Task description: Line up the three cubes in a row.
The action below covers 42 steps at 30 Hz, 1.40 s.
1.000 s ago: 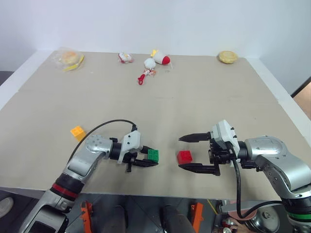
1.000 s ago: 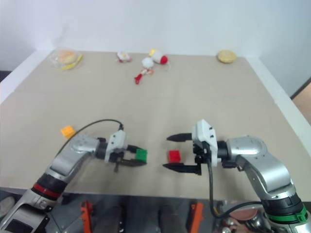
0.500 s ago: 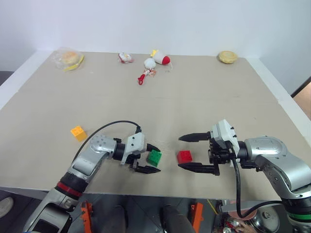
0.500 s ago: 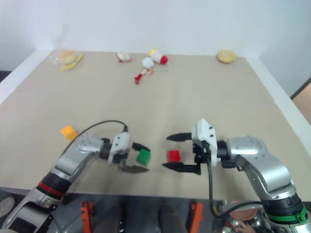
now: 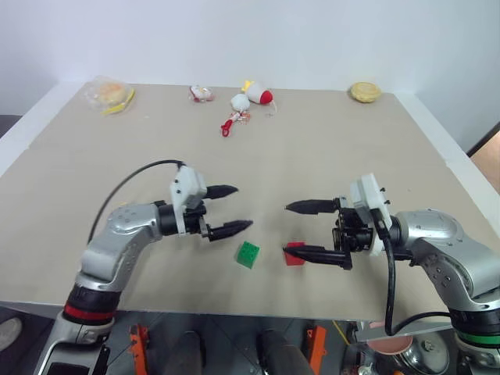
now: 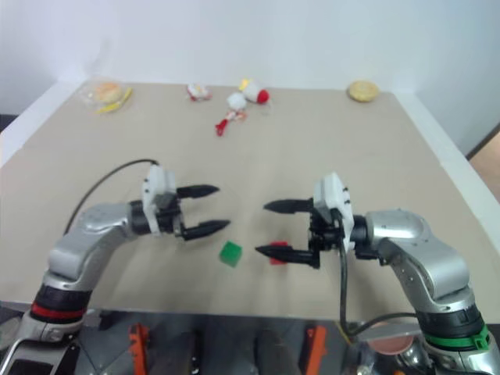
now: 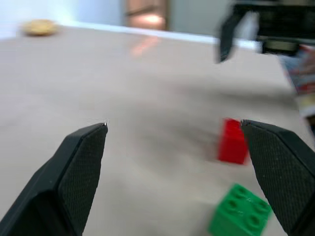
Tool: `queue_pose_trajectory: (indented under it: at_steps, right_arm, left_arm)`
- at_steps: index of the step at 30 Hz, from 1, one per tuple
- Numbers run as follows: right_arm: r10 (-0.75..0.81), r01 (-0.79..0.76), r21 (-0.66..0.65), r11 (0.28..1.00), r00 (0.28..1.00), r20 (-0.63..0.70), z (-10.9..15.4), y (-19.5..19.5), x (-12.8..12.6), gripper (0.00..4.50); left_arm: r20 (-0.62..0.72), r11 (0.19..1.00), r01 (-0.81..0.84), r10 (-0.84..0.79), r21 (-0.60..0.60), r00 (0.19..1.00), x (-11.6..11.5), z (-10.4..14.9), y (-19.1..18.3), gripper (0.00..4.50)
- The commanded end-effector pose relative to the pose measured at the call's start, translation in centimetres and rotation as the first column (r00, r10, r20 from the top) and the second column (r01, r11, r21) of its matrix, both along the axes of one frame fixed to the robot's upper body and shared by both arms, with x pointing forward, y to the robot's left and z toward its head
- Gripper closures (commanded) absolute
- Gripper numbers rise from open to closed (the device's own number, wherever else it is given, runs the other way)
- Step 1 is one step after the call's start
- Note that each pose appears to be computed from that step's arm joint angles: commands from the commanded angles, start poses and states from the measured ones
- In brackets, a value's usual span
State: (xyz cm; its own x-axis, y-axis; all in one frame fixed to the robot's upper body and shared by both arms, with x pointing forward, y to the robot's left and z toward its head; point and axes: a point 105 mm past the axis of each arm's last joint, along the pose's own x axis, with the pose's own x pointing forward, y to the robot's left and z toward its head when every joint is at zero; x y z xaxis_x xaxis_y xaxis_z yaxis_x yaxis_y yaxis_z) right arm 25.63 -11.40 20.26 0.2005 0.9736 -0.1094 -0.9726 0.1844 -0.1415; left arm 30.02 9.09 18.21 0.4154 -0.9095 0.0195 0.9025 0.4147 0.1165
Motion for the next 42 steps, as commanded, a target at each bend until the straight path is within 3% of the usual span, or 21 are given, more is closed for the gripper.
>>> queue_pose_trajectory:
  at_steps: [1, 5, 9, 11, 13, 19, 26, 37, 41, 42]
  right_arm:
    - [0.015, -0.017, 0.051, 0.999, 0.999, 0.047, 1.6, 0.8, 0.1, 0.0]
    - [0.028, -0.033, 0.067, 0.997, 0.997, 0.074, 1.8, 1.9, 0.7, 0.0]
    - [0.008, -0.018, 0.084, 0.996, 0.993, 0.12, 2.1, 3.1, 1.9, 0.0]
    - [0.014, -0.027, 0.097, 0.995, 0.991, 0.13, 2.2, 3.9, 2.2, 0.0]
    - [0.03, -0.045, 0.108, 0.993, 0.991, 0.133, 2.2, 4.7, 2.4, 0.0]
    - [0.064, -0.08, 0.121, 0.989, 0.989, 0.133, 2.2, 5.8, 2.5, 0.0]
    - [0.099, -0.111, 0.103, 0.988, 0.988, 0.118, 1.5, 6.3, 2.0, 0.0]
    - [0.074, -0.087, 0.107, 0.99, 0.989, 0.127, 1.7, 6.0, 2.0, 0.0]
    - [0.068, -0.083, 0.11, 0.991, 0.989, 0.127, 1.7, 6.0, 1.9, 0.0]
    - [0.068, -0.082, 0.11, 0.991, 0.99, 0.127, 1.7, 6.0, 1.8, 0.0]
  left_arm:
    - [0.045, 0.98, -0.188, 0.191, -0.066, 0.981, 0.5, 2.2, 3.3, 0.03]
    - [0.076, 0.894, -0.435, 0.443, -0.104, 0.893, 1.4, 2.6, 7.1, 0.03]
    - [0.073, 0.737, -0.664, 0.675, -0.128, 0.735, 1.3, 1.7, 10.8, 0.03]
    - [0.061, 0.676, -0.725, 0.735, -0.128, 0.675, 1.0, 1.1, 12.3, 0.03]
    - [0.051, 0.665, -0.738, 0.746, -0.114, 0.664, 0.8, 0.4, 13.4, 0.03]
    - [0.067, 0.75, -0.66, 0.661, -0.032, 0.748, 0.4, -0.1, 15.5, 0.03]
    - [0.019, 0.834, -0.517, 0.524, 0.194, 0.852, 0.6, -2.0, 18.2, 0.03]
    - [-0.036, 0.795, -0.457, 0.512, 0.398, 0.858, 2.5, -5.5, 20.0, 0.03]
    - [-0.092, 0.814, -0.402, 0.478, 0.419, 0.873, 2.5, -6.7, 19.3, 0.03]
    - [-0.093, 0.814, -0.401, 0.478, 0.42, 0.873, 2.6, -6.7, 19.2, 0.27]
